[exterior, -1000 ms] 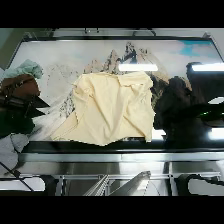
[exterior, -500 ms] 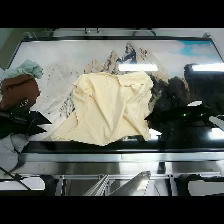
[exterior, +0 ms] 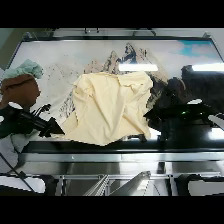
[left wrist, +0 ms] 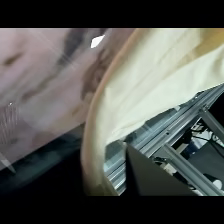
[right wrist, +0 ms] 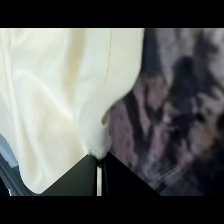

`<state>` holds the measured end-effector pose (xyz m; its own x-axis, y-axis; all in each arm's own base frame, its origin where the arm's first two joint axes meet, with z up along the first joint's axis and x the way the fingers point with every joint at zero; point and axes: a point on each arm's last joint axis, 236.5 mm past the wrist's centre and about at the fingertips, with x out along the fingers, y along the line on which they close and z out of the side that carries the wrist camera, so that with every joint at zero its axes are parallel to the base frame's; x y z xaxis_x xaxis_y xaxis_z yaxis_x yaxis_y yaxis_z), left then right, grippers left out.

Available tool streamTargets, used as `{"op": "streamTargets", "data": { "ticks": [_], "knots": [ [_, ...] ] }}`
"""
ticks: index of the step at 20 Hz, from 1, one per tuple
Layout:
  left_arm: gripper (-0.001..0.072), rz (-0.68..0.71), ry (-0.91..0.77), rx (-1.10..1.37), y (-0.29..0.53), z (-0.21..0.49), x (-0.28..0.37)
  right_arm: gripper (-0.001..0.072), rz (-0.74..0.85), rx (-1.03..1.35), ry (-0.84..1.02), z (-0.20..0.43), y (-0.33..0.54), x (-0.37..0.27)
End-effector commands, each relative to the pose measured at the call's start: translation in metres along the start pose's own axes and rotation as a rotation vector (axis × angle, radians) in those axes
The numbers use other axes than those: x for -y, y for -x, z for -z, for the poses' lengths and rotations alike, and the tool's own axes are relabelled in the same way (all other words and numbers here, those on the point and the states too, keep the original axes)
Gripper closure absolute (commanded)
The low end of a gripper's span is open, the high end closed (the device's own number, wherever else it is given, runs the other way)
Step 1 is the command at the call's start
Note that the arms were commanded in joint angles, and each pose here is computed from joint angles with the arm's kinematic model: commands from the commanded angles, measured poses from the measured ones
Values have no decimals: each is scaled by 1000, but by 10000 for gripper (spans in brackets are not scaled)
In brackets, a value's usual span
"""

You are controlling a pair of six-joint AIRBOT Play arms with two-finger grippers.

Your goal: Fold the shirts.

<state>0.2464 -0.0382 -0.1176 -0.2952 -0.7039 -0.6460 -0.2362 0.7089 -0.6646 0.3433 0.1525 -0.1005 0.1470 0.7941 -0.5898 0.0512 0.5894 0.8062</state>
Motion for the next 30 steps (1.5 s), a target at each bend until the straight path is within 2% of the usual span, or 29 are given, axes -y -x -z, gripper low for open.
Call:
{"op": "streamTargets", "data": {
  "ticks": [1, 3, 5, 8, 10, 11, 13, 15, 16, 18, 22, 24, 27, 30],
  "knots": [
    [692, -12, -79, -69, -4, -9, 19, 691, -27, -12, 18, 3, 3, -10],
    [687, -9, -143, -19, 13, -21, 41, 691, -35, 13, 39, -2, 15, -18],
    [687, 79, -236, 66, 37, -31, 80, 691, -56, 64, 67, -10, 40, -31],
    [687, 391, -447, 247, 105, -27, 181, 691, -151, 223, 168, -32, 109, -83],
    [688, 632, -674, 385, 174, 6, 262, 691, -278, 449, 310, -52, 184, -155],
    [687, 693, -778, 469, 204, 25, 294, 692, -330, 586, 401, -56, 229, -196],
    [686, 772, -1002, 613, 258, 79, 350, 691, -380, 816, 599, -43, 308, -275],
    [687, 843, -1227, 726, 301, 148, 394, 691, -354, 1029, 774, -16, 374, -341],
    [687, 854, -1331, 773, 314, 184, 410, 692, -299, 1126, 860, 0, 400, -369],
    [687, 781, -1466, 869, 325, 233, 427, 691, -191, 1255, 998, 33, 429, -410],
    [687, 588, -1463, 1045, 332, 274, 437, 692, -14, 1449, 1106, 63, 460, -446],
    [688, 446, -1360, 1186, 346, 257, 427, 692, 41, 1462, 1095, 58, 463, -440],
    [686, 334, -1088, 1272, 357, 199, 387, 691, 19, 1282, 1022, 32, 436, -409],
    [686, 351, -899, 1082, 311, 122, 341, 691, -71, 1042, 895, -15, 382, -360]
  ]
}}
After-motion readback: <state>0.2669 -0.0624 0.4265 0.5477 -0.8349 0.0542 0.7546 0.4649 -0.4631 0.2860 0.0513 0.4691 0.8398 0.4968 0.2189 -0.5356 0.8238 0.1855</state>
